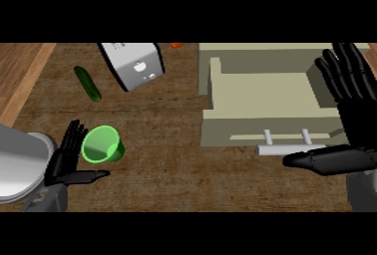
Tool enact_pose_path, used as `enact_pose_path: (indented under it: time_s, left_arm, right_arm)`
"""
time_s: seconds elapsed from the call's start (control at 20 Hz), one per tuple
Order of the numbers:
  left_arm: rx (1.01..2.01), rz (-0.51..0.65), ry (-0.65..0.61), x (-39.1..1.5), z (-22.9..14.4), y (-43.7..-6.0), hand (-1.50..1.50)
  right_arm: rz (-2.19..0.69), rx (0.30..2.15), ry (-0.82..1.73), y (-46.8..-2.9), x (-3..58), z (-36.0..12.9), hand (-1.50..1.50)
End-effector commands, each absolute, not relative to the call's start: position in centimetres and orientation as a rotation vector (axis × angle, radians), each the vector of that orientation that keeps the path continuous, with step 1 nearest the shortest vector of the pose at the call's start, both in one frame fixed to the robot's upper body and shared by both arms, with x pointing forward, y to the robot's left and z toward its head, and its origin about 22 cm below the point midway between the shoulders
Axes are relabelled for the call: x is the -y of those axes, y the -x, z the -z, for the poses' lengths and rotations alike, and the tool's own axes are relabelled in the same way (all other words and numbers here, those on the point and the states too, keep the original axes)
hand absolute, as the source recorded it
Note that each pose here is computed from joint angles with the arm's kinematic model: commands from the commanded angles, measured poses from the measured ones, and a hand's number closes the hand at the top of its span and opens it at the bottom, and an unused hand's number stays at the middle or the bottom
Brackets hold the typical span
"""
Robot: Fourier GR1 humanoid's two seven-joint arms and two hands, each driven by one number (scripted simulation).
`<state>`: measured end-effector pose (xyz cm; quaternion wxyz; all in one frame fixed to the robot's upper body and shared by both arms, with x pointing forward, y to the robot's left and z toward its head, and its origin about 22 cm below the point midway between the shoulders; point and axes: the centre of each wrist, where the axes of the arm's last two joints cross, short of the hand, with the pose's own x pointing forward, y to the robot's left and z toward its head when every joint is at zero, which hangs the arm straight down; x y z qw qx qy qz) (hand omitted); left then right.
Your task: Pick up the cup, place it into the drawer and close the drawer
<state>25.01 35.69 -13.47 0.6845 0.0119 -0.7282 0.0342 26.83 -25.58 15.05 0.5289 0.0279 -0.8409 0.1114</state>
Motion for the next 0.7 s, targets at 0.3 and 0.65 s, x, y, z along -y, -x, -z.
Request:
enact_pose_path:
  time_s: [0.3,0.65]
  left_arm:
    - [1.680,-0.072,0.013,-35.6,13.8,-25.2,-1.50]
    - [1.704,-0.058,0.039,-34.0,14.5,-25.2,-1.50]
  right_arm:
    - [-0.257,2.006,-0.070,-27.6,25.9,-15.8,-1.50]
    - [-0.288,1.996,-0.069,-27.2,25.0,-14.9,-1.50]
